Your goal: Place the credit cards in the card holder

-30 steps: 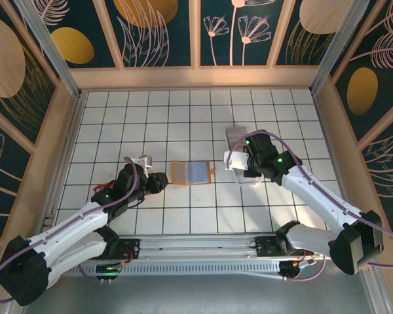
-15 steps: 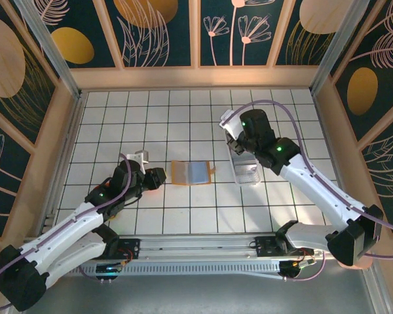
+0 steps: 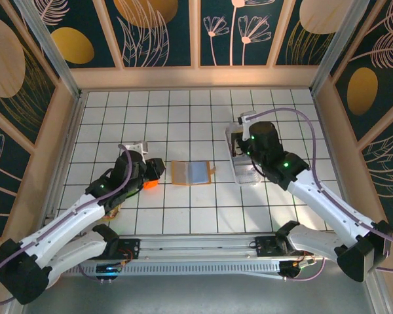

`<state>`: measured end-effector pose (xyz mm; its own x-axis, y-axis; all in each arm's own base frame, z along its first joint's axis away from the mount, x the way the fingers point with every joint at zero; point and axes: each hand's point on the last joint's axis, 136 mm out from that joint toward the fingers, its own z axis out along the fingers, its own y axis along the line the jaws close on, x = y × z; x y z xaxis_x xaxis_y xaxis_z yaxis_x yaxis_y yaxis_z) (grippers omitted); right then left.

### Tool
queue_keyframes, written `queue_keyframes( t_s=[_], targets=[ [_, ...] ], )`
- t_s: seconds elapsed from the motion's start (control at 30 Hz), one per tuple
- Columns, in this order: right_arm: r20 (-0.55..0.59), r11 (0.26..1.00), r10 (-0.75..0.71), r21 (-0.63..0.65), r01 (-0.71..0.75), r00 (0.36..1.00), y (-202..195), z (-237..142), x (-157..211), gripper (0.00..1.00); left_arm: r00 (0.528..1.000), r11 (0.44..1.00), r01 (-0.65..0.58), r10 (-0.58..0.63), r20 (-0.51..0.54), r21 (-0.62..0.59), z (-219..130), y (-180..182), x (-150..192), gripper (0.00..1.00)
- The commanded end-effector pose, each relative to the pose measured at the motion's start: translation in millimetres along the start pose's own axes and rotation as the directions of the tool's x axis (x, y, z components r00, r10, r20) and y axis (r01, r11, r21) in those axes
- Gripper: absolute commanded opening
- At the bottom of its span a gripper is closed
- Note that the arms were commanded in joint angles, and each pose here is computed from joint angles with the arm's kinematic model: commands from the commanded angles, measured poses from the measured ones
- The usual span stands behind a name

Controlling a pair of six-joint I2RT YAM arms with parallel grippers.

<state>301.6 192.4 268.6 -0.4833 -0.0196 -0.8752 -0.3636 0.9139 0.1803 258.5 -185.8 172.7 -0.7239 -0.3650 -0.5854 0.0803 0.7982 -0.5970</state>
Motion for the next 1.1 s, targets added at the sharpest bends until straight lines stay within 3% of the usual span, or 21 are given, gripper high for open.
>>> queue_keyframes(
  t_s=[0.0, 0.17, 0.4, 0.5, 0.6, 0.73, 0.87, 1.07],
  targets=[
    [-0.017, 0.976, 0.212, -0.04, -0.212, 0.977, 4.2, 3.2, -0.6, 0.0, 0.999, 0.998, 0.037, -0.036, -0.028, 0.058, 9.2, -17.4, -3.3, 0.16],
    [-0.146, 0.944, 0.305, -0.085, -0.319, 0.941, 20.3, 19.9, 25.6, 0.0, 0.991, 0.998, 0.042, -0.037, -0.128, 0.037, 33.5, -19.2, 10.0, 0.08],
    [-0.171, 0.934, 0.354, 0.02, -0.356, 0.919, 11.7, 38.8, 46.2, 0.0, 0.977, 0.999, 0.043, -0.04, -0.208, 0.008, 58.1, -14.6, 24.8, 0.06],
    [-0.191, 0.939, 0.335, -0.018, -0.345, 0.923, 16.7, 48.4, 49.6, 0.0, 0.968, 0.999, 0.032, -0.032, -0.249, -0.003, 68.2, -11.3, 33.4, 0.01],
    [-0.273, 0.94, 0.251, -0.161, -0.301, 0.929, 41.2, 54.2, 51.7, 0.0, 0.962, 0.999, 0.003, -0.016, -0.273, -0.047, 77.2, -2.3, 38.2, 0.0],
    [-0.282, 0.93, 0.309, -0.111, -0.35, 0.909, 28.1, 68.9, 69.9, 0.0, 0.958, 0.995, -0.046, 0.018, -0.286, -0.091, 88.2, 10.9, 43.7, 0.0],
    [-0.366, 0.876, 0.427, -0.059, -0.478, 0.827, 17.3, 80.2, 92.5, 0.0, 0.951, 0.984, -0.12, 0.075, -0.301, -0.135, 101.2, 21.0, 43.6, 0.0],
    [-0.408, 0.849, 0.433, -0.117, -0.516, 0.804, 46.6, 88.0, 106.7, 0.0, 0.941, 0.947, -0.226, 0.152, -0.302, -0.227, 112.2, 41.1, 32.5, 0.0]
  ],
)
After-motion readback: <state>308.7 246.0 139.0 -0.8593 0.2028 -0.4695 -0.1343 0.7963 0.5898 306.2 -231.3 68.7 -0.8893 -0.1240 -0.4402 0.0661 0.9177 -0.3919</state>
